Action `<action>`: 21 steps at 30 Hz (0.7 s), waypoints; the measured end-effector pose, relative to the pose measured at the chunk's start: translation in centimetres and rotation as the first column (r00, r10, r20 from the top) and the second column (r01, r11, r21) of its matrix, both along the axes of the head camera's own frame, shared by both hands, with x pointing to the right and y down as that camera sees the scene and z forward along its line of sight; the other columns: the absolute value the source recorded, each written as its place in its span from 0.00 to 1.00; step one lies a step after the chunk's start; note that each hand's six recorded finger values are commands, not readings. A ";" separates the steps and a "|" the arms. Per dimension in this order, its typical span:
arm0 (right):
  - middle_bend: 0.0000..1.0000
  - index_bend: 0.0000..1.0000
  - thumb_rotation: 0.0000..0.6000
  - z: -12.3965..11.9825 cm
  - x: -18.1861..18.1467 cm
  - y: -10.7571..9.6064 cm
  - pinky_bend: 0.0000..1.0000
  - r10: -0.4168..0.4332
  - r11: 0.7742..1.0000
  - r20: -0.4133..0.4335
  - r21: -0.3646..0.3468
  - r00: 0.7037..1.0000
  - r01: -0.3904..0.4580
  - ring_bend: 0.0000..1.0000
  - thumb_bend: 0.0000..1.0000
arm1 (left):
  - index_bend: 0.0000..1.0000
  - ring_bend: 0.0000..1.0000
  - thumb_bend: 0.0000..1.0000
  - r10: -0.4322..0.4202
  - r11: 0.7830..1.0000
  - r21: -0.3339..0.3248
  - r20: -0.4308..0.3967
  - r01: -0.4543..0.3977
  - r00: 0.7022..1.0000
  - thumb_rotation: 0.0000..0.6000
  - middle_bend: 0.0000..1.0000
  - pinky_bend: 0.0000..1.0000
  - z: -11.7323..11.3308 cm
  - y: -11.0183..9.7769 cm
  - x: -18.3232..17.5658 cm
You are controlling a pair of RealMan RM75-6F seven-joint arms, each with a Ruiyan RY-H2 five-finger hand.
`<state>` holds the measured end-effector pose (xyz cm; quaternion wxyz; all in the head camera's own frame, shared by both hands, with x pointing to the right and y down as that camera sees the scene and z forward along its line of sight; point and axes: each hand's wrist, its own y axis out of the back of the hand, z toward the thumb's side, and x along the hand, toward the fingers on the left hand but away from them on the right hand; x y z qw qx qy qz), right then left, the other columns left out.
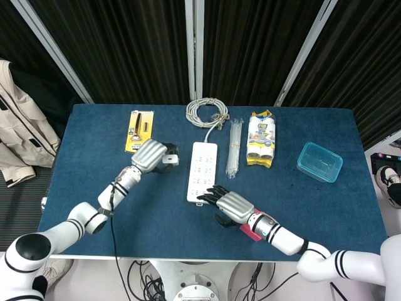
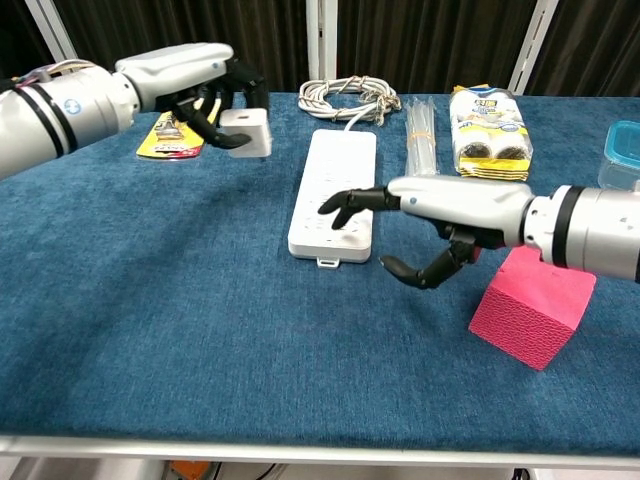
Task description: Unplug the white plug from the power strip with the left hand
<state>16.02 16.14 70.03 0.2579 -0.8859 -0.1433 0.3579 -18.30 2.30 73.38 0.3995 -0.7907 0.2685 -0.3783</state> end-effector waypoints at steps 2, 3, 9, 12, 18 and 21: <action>0.14 0.10 1.00 -0.9 0.2 -0.4 0.00 0.011 1.000 0.022 0.027 1.000 -0.012 0.00 0.54 | 0.32 0.28 0.38 -0.019 1.000 -0.006 0.052 0.019 0.998 1.00 0.41 0.29 0.4 0.1 -1.1; 0.14 0.10 1.00 -1.3 0.3 -0.6 0.00 0.017 0.999 0.030 0.039 0.999 -0.018 0.00 0.52 | 0.28 0.25 0.34 -0.025 1.000 -0.010 0.071 0.026 0.997 1.00 0.37 0.26 0.5 0.2 -1.5; 0.13 0.10 1.00 -4.5 2.5 -2.2 0.00 0.076 0.987 0.068 0.138 0.995 -0.085 0.00 0.28 | 0.15 0.10 0.18 -0.063 0.997 -0.037 0.119 0.068 0.991 1.00 0.21 0.14 -0.1 1.7 -3.1; 0.13 0.09 1.00 -6.0 4.7 -3.0 0.00 0.125 0.972 0.058 0.191 0.990 -0.134 0.00 0.19 | 0.15 0.10 0.17 -0.108 0.994 -0.022 0.097 0.111 0.989 1.00 0.21 0.13 -1.6 2.2 -4.6; 0.12 0.06 1.00 -8.6 11.2 -3.6 0.00 0.262 0.924 -0.012 0.292 0.965 -0.248 0.00 0.14 | 0.15 0.10 0.16 -0.242 0.968 0.088 0.107 0.233 0.964 1.00 0.21 0.12 -6.2 3.0 -10.9; 0.11 0.04 1.00 -9.7 14.5 -3.4 0.00 0.333 0.889 -0.052 0.351 0.942 -0.295 0.00 0.20 | 0.15 0.10 0.16 -0.326 0.940 0.156 0.164 0.302 0.931 1.00 0.21 0.12 -8.6 4.1 -15.4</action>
